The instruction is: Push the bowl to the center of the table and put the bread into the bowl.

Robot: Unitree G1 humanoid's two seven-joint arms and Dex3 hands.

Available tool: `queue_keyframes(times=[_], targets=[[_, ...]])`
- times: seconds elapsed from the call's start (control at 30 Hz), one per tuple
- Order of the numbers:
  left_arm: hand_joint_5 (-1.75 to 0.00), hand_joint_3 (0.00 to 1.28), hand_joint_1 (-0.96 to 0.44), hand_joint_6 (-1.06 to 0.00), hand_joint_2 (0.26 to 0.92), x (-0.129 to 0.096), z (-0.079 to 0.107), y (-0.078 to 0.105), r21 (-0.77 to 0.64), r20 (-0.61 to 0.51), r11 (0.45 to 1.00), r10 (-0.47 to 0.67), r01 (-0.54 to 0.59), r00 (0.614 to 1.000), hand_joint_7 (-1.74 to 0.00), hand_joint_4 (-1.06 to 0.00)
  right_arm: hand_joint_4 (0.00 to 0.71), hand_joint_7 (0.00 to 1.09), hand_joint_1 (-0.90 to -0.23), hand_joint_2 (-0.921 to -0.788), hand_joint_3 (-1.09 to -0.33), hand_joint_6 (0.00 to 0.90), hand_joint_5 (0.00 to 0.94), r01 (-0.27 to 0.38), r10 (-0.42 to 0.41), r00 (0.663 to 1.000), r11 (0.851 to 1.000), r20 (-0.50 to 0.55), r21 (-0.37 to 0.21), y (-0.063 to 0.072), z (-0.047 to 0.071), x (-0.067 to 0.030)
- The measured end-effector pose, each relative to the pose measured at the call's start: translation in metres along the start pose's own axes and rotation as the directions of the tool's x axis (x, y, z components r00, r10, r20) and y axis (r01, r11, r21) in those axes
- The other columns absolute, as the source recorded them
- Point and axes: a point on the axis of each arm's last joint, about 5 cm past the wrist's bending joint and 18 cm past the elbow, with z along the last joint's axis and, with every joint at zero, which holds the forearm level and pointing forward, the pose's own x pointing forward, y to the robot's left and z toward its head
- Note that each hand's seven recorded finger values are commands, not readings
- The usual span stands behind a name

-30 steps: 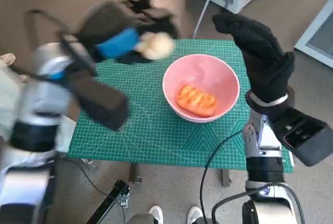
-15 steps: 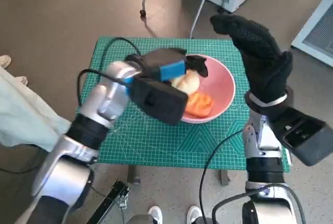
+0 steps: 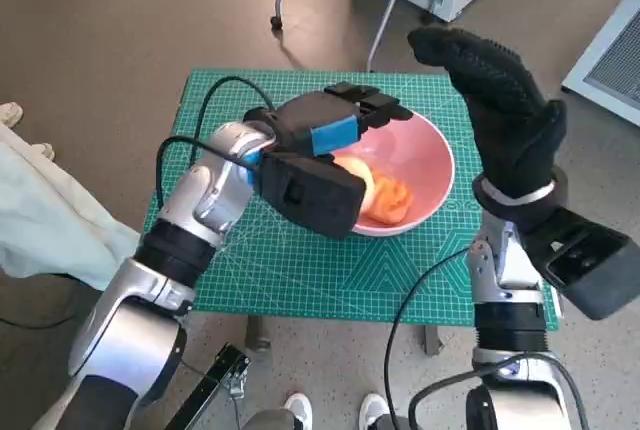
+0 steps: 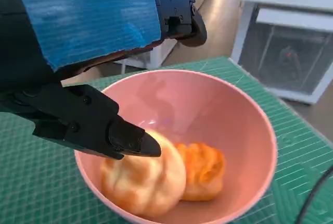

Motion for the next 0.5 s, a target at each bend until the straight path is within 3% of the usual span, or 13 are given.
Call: queue_keyframes(times=[0.3,0.5], targets=[[-0.13,0.06,-0.27,-0.21,0.902,-0.014,-0.009,0.005,-0.163,0.085,0.976,0.162,-0.147,0.983,-0.65,-0.27,0.317,0.87,-0.671,-0.921,-0.734,-0.001,0.010,0.007,-0.007,1.000,1.000,0.001,-0.002,0.000,0.000,-0.0001],[-0.16,0.09,-0.32,-0.32,0.919,-0.030,-0.016,0.010,-0.276,0.158,0.904,0.377,-0.326,0.913,-0.60,-0.42,0.318,0.87,-0.672,-0.921,-0.731,-0.001,0.011,0.018,-0.018,1.000,1.000,0.002,-0.001,0.000,0.000,0.0000]])
